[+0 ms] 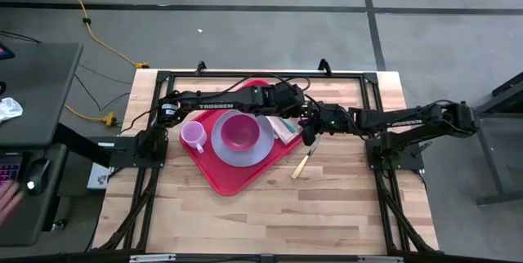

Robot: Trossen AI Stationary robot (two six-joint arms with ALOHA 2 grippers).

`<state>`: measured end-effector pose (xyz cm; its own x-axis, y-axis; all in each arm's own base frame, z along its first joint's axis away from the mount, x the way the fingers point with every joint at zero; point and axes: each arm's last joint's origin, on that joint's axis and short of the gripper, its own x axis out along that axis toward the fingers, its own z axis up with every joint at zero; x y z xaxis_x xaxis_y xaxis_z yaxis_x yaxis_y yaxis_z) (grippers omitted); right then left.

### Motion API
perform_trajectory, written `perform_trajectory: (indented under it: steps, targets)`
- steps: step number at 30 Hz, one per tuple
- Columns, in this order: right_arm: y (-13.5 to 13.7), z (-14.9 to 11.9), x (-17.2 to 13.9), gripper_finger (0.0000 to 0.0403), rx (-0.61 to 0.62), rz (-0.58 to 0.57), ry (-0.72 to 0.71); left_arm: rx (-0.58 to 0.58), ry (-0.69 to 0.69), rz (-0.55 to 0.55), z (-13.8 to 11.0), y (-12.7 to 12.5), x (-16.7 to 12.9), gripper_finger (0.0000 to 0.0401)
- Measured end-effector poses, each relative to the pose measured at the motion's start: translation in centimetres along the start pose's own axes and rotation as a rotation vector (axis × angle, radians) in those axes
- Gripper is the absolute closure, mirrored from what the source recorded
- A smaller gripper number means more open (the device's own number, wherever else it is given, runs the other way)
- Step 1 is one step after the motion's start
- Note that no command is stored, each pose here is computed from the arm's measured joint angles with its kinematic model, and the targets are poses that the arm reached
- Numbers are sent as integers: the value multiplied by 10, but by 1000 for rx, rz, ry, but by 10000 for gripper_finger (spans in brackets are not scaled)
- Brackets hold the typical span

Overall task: Set up tray
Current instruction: Put the blue spoon on top of the brown table napkin to the left of the blue fork on the red serving tray

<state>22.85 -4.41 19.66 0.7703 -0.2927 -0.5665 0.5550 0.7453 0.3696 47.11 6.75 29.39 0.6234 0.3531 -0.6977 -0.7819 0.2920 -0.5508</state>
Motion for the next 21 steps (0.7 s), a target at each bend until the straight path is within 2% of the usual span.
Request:
perform_trajectory:
  steps: [15, 18, 21]
  targets:
    - [-2, 1, 0, 403, -2, 0, 4, 13, 34, -1, -1, 1, 0, 319]
    - [-3, 2, 0, 403, 1, 2, 5, 17, 35, 4, 1, 2, 1, 305]
    - [-3, 2, 0, 403, -3, 3, 6, 25, 40, 21, 0, 4, 1, 274]
